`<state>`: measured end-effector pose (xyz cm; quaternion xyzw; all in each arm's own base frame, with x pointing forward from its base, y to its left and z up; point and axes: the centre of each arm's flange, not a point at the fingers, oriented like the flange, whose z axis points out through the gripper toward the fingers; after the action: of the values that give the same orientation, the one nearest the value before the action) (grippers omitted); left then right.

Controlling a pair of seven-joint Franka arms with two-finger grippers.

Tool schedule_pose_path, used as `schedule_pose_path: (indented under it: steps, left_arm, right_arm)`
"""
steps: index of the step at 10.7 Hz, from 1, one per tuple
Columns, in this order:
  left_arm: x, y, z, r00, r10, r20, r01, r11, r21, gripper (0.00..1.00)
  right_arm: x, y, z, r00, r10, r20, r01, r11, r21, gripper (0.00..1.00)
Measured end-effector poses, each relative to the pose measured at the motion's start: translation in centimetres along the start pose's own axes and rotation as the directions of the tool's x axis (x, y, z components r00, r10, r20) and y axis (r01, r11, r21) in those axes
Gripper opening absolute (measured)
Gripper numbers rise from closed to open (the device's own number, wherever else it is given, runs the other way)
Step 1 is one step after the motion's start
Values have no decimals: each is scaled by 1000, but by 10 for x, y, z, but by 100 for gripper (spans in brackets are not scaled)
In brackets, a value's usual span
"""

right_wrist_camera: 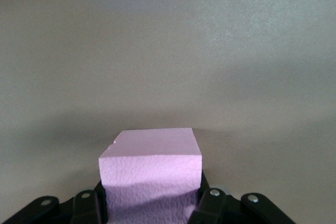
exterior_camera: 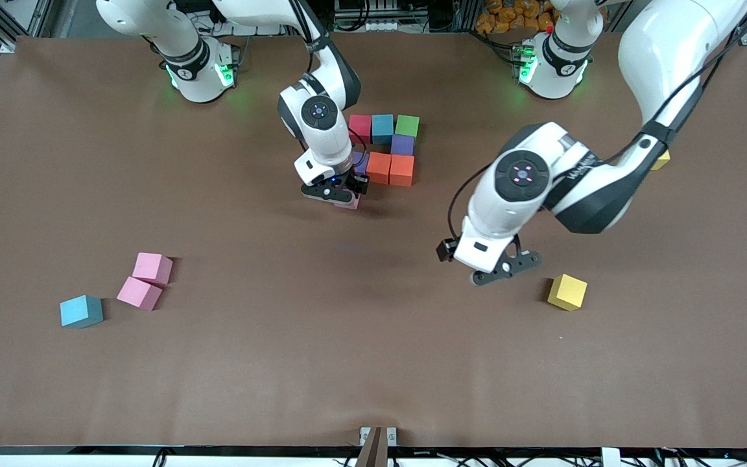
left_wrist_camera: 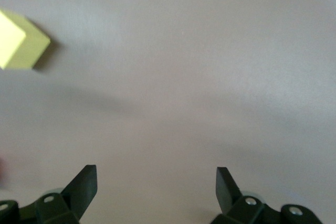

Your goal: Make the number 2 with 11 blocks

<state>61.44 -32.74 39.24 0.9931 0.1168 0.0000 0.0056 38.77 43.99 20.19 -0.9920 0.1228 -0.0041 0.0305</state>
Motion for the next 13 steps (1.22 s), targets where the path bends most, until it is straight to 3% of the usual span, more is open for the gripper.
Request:
schedule_pose_path:
  steps: [2, 6, 12, 13]
  left_arm:
    - [16, -13, 0, 989, 146, -9, -146, 989, 11, 100]
    - [53, -56, 8, 926, 377, -3, -377, 925, 46, 100]
    - [109, -149, 9, 884, 468, 9, -467, 882, 53, 100]
    - [111, -153, 9, 877, 480, 11, -480, 876, 53, 100]
  right_arm:
    - [-3, -3, 0, 1000, -4, -1, 4, 1000, 1, 59]
    - [-5, -5, 1, 1000, -8, -3, 8, 1000, 2, 59]
    - [-6, -5, 1, 1000, -12, -8, 12, 1000, 2, 60]
    - [-7, -5, 3, 1000, -13, -10, 13, 1000, 2, 65]
